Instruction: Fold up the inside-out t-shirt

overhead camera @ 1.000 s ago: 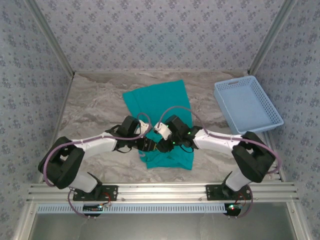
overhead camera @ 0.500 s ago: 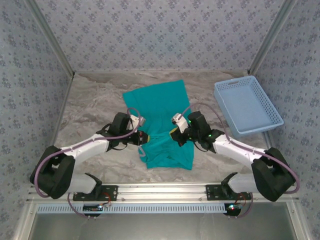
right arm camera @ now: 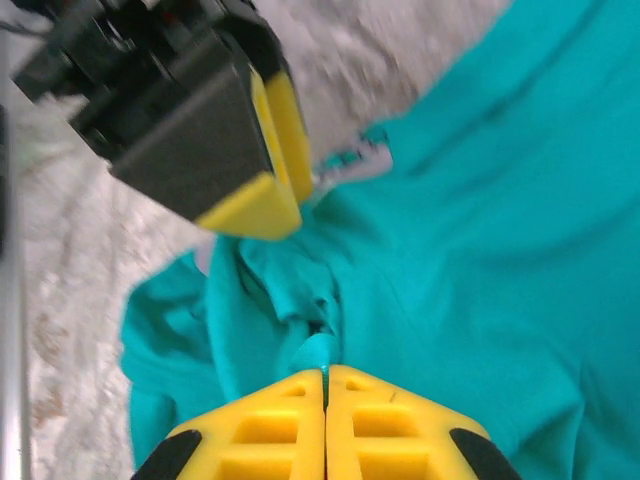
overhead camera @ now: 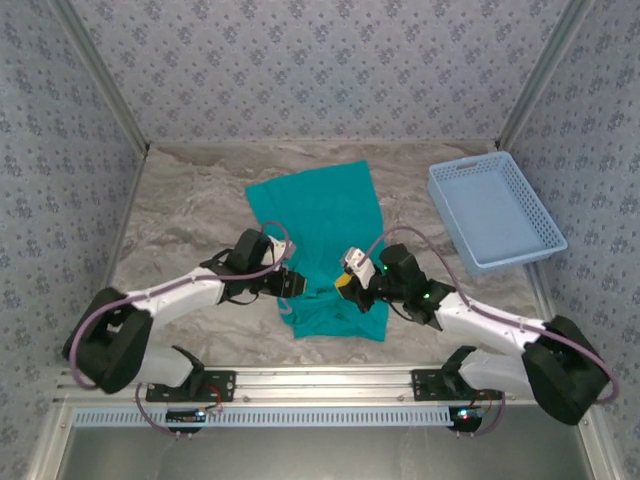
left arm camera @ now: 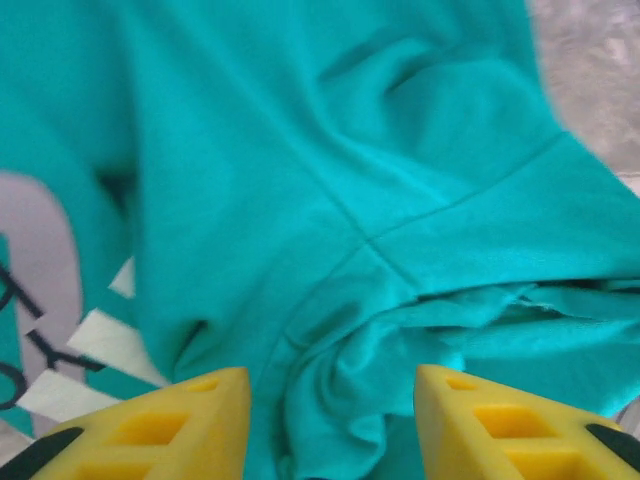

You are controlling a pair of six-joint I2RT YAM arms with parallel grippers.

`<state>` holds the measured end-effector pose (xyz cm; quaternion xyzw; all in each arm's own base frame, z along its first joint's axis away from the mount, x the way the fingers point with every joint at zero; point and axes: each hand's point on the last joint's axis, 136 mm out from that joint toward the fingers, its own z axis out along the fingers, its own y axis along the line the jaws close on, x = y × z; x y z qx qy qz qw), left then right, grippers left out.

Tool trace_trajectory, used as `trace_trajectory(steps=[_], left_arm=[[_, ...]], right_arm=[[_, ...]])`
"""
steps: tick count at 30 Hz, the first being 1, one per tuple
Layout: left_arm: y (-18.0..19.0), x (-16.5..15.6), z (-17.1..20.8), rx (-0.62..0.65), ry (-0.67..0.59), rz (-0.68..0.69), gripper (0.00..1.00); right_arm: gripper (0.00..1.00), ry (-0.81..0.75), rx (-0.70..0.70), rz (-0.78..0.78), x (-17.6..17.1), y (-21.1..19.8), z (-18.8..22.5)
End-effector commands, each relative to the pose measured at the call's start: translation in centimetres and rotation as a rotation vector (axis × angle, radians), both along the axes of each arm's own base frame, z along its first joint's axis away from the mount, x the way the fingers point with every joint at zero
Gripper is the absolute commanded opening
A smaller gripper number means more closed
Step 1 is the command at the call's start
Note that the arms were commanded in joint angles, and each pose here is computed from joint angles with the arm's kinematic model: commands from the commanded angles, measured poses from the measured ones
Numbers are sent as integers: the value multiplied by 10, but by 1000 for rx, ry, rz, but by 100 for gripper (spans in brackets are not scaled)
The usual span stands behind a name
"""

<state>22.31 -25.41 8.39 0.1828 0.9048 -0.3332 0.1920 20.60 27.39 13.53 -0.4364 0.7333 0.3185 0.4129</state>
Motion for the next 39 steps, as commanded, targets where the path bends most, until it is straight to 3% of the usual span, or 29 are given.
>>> trace_trajectory(steps=[1,8,14,16,18,20,22,24,26,30,36,38,39], left_arm=[[-10,-4,30,35,-214,-142,48],[-28,15,24,7,-328,-162,49],[-61,19,18,13,-416,-301,50],[-68,22,14,17,-416,-306,50],[-70,28,3,47,-387,-287,47],[-74,25,-3,46,-340,-292,39],[-78,15,-7,18,-296,-307,29],[-75,8,-9,-5,-267,-298,21],[-66,5,-15,24,-251,-272,13],[-52,7,-8,16,-173,-197,2],[-38,2,13,-148,-60,-113,9],[-34,-2,17,-164,-50,-121,16],[-31,-4,16,-152,-48,-113,23]], right_arm=[[8,-91,64,87,-5,4,28],[10,-125,78,104,2,-8,26],[16,-145,33,66,8,-14,18],[27,-135,-40,-14,17,-22,8],[38,-123,-157,-190,36,-43,0],[42,-101,-271,-455,59,-77,-1],[43,20,-262,-640,64,-96,6],[43,159,-220,-647,52,-87,7],[44,246,-189,-556,30,-63,0],[47,248,-199,-355,-13,-15,-11],[46,295,-317,-359,-25,13,-34],[45,288,-356,-374,-28,18,-45],[45,288,-375,-378,-28,20,-51]])
